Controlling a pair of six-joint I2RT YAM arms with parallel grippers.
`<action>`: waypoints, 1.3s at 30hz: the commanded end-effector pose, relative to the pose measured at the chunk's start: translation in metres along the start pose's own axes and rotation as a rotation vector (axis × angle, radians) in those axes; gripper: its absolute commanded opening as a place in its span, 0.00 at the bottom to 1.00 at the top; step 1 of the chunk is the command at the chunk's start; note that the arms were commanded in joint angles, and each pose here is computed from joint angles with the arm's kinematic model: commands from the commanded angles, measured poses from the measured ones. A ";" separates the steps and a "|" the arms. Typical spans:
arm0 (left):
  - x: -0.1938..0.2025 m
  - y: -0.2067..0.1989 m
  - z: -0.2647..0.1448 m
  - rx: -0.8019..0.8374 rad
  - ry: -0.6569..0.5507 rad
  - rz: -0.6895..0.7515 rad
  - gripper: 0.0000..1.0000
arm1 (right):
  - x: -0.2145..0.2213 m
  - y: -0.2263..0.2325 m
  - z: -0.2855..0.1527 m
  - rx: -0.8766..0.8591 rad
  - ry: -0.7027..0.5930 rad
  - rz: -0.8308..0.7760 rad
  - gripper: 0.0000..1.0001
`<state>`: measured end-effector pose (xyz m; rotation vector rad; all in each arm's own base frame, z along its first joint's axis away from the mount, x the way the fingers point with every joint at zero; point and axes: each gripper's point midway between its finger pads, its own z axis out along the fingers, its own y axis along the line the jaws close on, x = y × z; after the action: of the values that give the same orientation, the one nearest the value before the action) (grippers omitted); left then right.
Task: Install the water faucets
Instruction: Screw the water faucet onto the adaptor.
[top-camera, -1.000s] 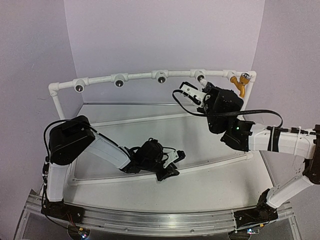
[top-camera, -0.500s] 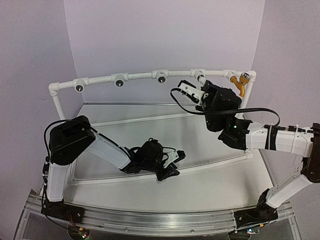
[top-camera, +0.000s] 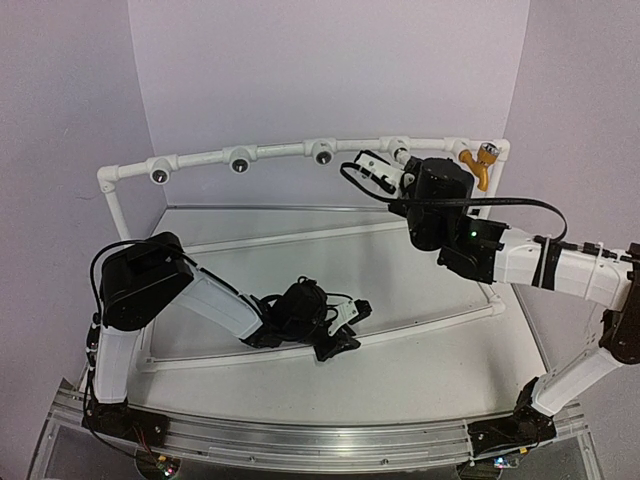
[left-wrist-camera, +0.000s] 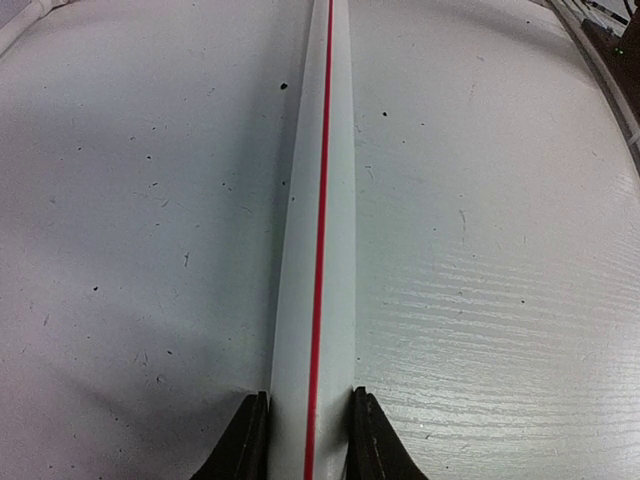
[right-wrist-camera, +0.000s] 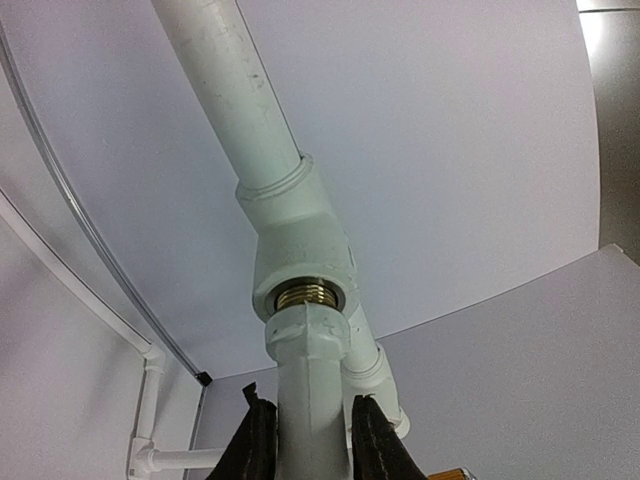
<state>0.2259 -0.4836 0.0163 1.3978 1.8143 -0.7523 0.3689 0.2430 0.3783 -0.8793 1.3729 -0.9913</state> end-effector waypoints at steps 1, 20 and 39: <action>0.157 0.003 -0.007 -0.106 0.468 -0.166 0.00 | -0.011 -0.027 0.002 0.029 -0.015 0.134 0.00; 0.162 -0.001 -0.004 -0.107 0.484 -0.156 0.00 | -0.005 -0.025 0.007 -0.002 -0.015 0.286 0.00; 0.164 -0.004 -0.006 -0.101 0.487 -0.155 0.00 | -0.013 -0.026 0.014 -0.060 -0.032 0.479 0.00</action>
<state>0.2278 -0.4881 0.0161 1.3815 1.8001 -0.7285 0.3782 0.2425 0.3771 -0.6870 1.5268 -0.7014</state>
